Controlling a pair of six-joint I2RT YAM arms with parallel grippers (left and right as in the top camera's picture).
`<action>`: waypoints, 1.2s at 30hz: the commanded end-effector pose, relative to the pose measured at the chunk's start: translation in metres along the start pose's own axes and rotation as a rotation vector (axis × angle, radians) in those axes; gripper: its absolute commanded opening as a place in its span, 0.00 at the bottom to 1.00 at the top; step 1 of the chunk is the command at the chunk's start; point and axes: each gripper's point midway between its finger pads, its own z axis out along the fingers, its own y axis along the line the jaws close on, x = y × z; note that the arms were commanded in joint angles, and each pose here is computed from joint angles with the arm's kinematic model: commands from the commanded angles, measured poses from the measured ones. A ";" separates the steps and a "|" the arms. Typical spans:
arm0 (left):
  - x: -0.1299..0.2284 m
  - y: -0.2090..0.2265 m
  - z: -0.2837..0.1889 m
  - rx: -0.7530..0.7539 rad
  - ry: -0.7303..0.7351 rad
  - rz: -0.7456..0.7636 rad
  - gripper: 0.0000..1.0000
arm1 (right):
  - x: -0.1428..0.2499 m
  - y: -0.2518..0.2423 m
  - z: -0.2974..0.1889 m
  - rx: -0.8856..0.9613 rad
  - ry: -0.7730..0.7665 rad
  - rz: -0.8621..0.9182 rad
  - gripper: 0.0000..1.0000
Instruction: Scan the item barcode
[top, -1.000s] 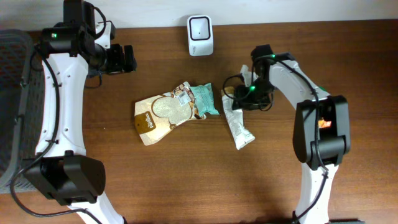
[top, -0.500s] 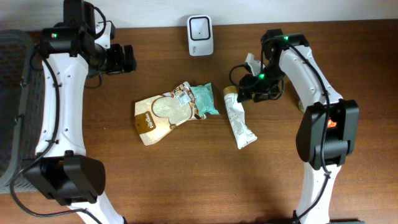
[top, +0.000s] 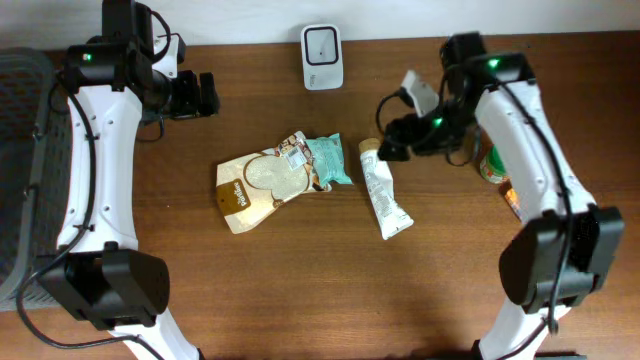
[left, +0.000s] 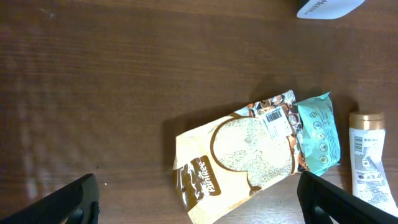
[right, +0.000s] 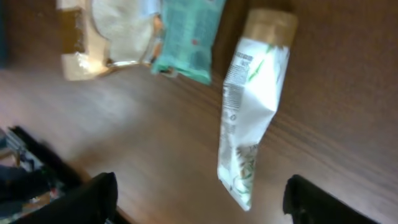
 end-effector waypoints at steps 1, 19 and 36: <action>0.000 0.000 0.001 0.009 0.002 0.016 0.99 | 0.016 -0.019 0.046 -0.056 0.057 0.097 0.98; 0.000 0.000 0.001 0.009 0.002 0.016 0.99 | 0.045 -0.049 0.132 -0.110 0.054 0.141 0.92; 0.000 0.000 0.001 0.009 0.002 0.016 0.99 | 0.045 -0.043 0.142 -0.187 0.063 0.157 0.14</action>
